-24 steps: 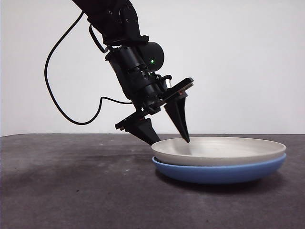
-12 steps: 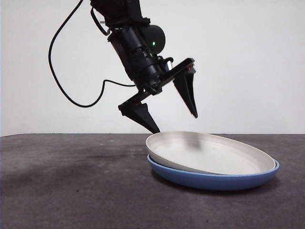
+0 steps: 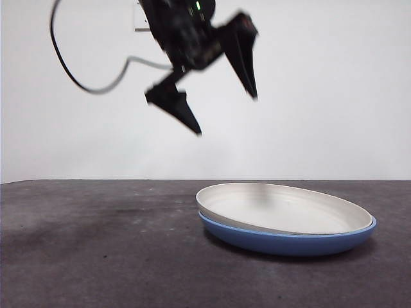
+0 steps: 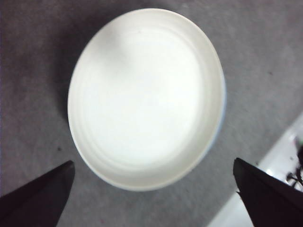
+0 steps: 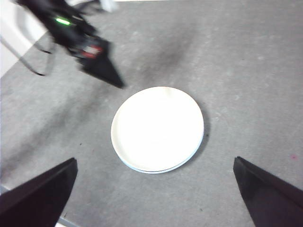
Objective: Pick up the white plate, put it on the blue plate, put it on desk
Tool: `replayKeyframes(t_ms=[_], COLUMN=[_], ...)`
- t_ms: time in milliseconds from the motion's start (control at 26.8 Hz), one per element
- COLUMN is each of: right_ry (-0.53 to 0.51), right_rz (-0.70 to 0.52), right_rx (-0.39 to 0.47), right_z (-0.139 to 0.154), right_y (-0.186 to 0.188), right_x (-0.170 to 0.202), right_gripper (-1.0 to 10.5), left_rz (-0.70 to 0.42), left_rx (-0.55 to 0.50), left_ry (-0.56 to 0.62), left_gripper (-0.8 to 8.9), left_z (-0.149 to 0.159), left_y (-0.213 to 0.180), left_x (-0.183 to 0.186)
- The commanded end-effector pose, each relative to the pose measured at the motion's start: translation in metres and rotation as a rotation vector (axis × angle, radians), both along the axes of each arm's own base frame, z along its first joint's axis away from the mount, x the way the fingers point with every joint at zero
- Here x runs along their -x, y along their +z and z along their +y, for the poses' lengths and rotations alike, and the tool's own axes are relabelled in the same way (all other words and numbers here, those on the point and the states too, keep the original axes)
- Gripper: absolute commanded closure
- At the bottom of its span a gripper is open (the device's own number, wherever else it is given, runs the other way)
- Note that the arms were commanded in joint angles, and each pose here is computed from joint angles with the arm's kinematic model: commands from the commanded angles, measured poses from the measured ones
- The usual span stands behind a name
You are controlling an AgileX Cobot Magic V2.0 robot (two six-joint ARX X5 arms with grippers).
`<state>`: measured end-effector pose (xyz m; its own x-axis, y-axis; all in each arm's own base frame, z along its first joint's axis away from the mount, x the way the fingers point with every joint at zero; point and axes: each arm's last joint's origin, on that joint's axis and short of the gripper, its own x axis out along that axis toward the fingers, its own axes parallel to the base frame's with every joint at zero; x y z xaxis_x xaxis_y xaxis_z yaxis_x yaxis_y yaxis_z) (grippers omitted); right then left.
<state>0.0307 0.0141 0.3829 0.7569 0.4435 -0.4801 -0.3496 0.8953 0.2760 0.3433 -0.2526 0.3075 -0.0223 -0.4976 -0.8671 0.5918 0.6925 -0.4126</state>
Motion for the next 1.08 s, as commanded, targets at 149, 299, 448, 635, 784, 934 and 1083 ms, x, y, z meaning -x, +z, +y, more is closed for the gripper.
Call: replayKeyframes(t_ms=[149,299,448,635,784,934,1083], right_ry=[-0.017,-0.033,-0.028,-0.005,0.027,0.032,0.07], right_rz=[-0.024,-0.005,0.064,0.186,0.254,0.333,0.432], right_rx=[0.009,-0.004,-0.007,-0.009,-0.001,0.019,0.038], right_z=[-0.001,0.0,0.002,0.007,0.011,0.015,0.02], right_y=[0.005,0.005,0.003,-0.002,-0.007,-0.015,-0.028], right_x=[0.001,-0.001,-0.019,-0.046,-0.066,-0.089,-0.119], right_gripper=[3.6,3.6,3.6,3.6,3.6,3.6,3.6], left_rz=[-0.198,-0.323,-0.443,-0.483,-0.5,-0.53,-0.554], left_rx=[0.109,0.173,0.233,0.246,0.249,0.262,0.276], left_ry=[-0.068,-0.099,-0.131,-0.149,-0.158,-0.166,-0.165], left_gripper=[2.42,2.5,2.5,2.5,2.5,2.5,2.5], left_z=[0.029,0.065,0.097,0.129,0.146,0.16,0.171], left_y=[0.087,0.141,0.176,0.175,0.158,0.142,0.13], left_x=[0.049,0.1,0.149,0.192,0.216,0.236,0.25])
